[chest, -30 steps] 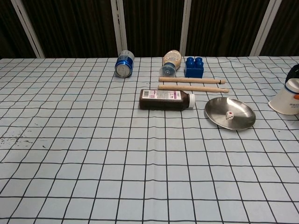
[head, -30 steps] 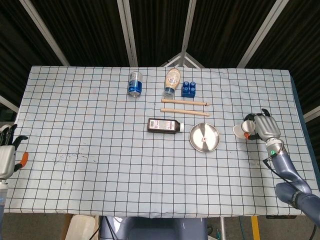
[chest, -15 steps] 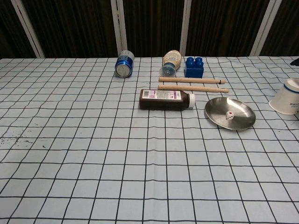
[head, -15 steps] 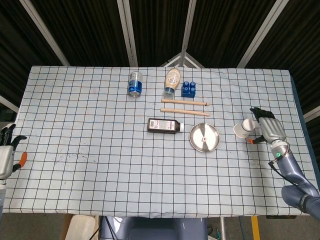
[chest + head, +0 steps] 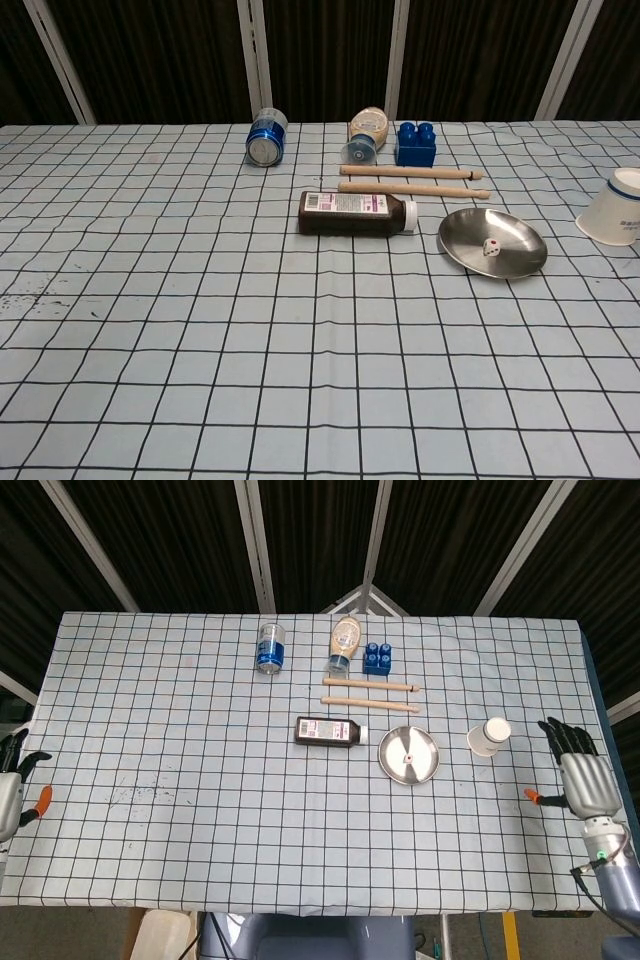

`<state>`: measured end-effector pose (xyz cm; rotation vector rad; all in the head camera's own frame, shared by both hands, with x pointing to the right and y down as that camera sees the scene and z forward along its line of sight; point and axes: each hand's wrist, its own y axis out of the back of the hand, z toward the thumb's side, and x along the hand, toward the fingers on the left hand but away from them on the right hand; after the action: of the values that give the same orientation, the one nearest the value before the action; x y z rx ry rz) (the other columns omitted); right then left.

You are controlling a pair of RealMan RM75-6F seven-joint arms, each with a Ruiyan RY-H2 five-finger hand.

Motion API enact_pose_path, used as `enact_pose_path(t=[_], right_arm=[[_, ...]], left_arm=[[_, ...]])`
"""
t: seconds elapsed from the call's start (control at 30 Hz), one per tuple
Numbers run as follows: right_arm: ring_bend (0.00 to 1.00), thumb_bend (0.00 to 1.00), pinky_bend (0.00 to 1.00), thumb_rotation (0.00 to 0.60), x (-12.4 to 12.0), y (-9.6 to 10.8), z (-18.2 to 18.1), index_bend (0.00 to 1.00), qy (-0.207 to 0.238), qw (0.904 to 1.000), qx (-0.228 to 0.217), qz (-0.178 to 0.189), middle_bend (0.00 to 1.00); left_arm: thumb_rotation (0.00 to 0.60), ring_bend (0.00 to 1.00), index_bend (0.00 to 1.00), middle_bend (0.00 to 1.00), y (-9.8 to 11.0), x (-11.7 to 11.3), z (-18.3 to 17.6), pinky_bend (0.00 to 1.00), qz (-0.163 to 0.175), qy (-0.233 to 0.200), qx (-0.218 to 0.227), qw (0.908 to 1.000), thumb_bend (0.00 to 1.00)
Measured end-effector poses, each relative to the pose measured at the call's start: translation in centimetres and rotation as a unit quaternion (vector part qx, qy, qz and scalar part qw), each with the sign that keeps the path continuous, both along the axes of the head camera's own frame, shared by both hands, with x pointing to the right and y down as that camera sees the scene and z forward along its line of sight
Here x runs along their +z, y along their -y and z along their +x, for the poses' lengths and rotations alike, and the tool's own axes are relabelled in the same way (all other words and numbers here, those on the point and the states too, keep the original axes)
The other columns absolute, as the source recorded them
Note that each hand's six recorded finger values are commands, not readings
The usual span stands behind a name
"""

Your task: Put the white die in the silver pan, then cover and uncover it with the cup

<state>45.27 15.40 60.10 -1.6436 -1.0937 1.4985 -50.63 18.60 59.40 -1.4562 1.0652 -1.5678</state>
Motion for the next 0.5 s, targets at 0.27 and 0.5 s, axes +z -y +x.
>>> enact_pose_path(t=[0.27,0.5], right_arm=[[0.14,0.05,0.0,0.6,-2.9,-5.7,-0.4,0.19,-0.01,0.9972,-0.017,0.072,0.14],[0.14,0.05,0.0,0.6,-3.6,-7.9,0.3,0.2,-0.041,0.9958,-0.023,0.079,0.14]], left_arm=[[0.6,0.0,0.27,0.0,-0.2,-1.7,-0.4,0.1,0.016,-0.019,-0.004,0.9997,0.55],[0.6,0.0,0.21,0.0,0.0,-2.7,-1.1,0.1,0.031,-0.032,-0.015,0.9989,0.55]])
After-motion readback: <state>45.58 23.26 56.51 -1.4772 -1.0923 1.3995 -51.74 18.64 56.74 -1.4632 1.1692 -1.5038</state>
